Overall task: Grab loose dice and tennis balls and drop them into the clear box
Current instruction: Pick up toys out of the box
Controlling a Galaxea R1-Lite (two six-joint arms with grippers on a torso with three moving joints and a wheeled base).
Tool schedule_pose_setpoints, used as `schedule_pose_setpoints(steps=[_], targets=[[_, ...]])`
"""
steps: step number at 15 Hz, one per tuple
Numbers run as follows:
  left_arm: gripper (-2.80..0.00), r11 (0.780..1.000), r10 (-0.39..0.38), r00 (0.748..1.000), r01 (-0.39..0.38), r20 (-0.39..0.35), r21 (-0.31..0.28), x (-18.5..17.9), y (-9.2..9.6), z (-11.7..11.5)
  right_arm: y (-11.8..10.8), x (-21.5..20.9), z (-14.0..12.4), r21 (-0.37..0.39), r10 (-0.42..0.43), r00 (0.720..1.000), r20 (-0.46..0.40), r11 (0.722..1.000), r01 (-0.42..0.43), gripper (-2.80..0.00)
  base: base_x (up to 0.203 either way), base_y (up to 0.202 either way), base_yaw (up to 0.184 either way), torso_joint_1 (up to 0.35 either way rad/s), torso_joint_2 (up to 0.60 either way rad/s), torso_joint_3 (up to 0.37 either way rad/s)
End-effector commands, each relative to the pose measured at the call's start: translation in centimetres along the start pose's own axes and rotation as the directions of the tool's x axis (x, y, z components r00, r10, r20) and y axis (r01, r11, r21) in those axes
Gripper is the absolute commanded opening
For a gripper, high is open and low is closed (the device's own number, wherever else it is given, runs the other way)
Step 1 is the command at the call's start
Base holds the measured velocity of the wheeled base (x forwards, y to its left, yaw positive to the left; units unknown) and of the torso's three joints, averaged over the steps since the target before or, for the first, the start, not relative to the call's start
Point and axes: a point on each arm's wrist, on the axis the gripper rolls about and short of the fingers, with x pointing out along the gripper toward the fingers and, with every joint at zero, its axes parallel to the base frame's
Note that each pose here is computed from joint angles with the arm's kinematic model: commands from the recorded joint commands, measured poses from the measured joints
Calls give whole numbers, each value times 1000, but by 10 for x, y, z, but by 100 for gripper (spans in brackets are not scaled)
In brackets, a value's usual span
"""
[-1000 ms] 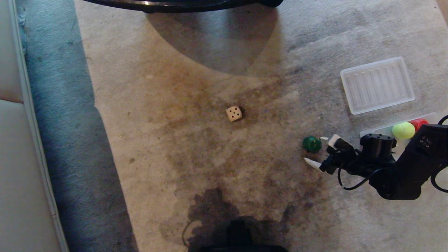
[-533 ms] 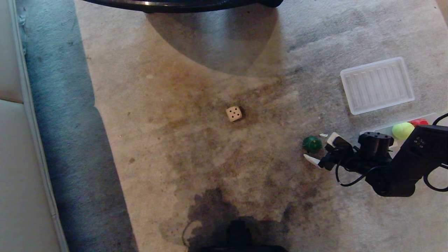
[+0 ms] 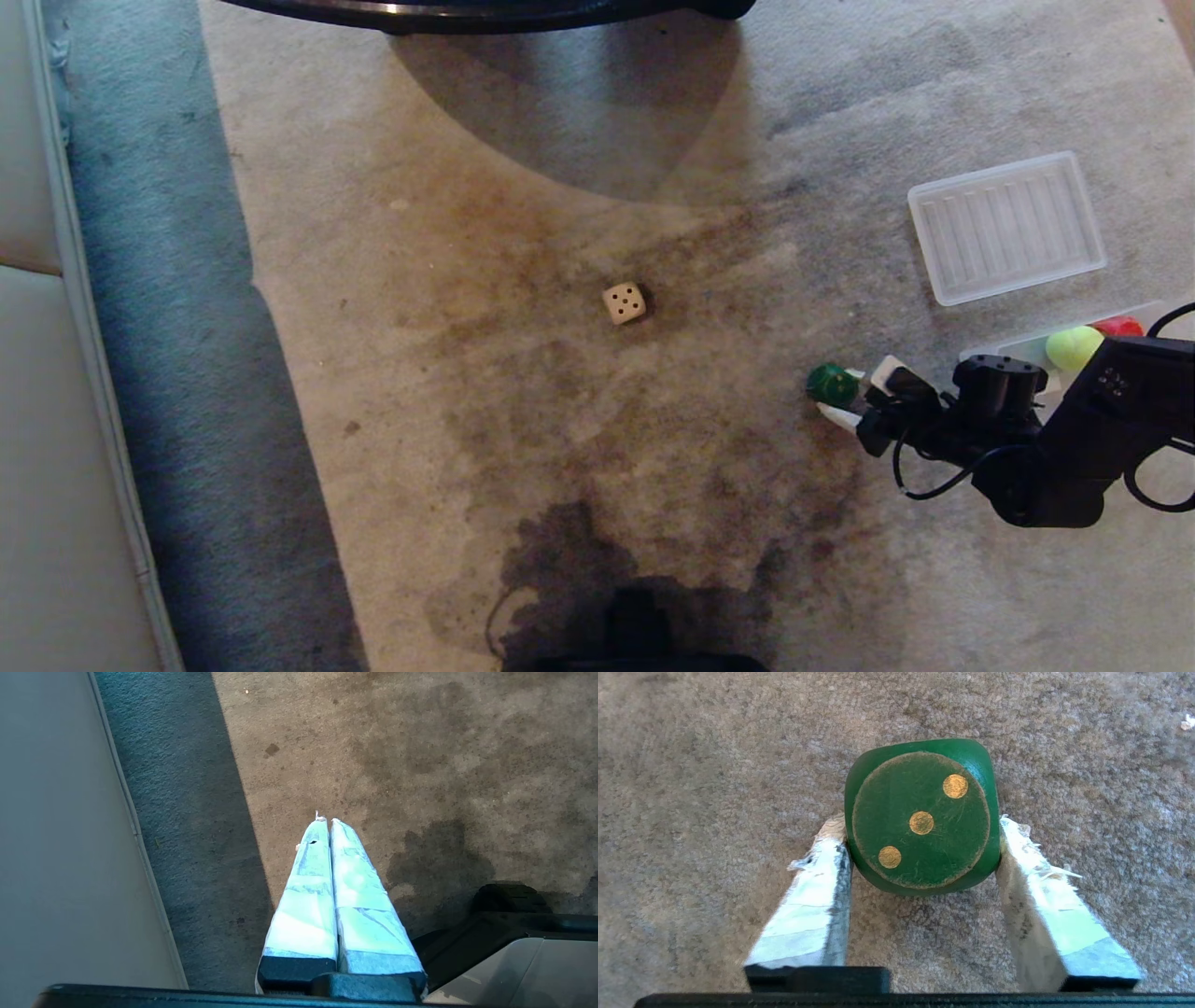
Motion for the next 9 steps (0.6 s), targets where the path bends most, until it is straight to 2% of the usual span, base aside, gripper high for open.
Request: schedule_pose_setpoints(steps=[1, 6, 9], targets=[[-280, 1000, 0, 1000, 0, 0, 0, 0, 0, 0, -1, -2, 3, -7, -2, 1000, 7, 1000, 2, -280, 0, 0, 0, 0, 0, 0], [-280, 1000, 1, 1000, -1, -1, 0, 0, 0, 0, -2, -10, 12, 9, -5, 1000, 5, 1000, 5, -280, 0, 0, 0, 0, 0, 0], [-280, 1000, 0, 1000, 0, -1, 0, 0, 0, 0, -3, -41, 38, 87, -52, 998, -39, 995, 55, -280, 0, 0, 0, 0, 0, 0]])
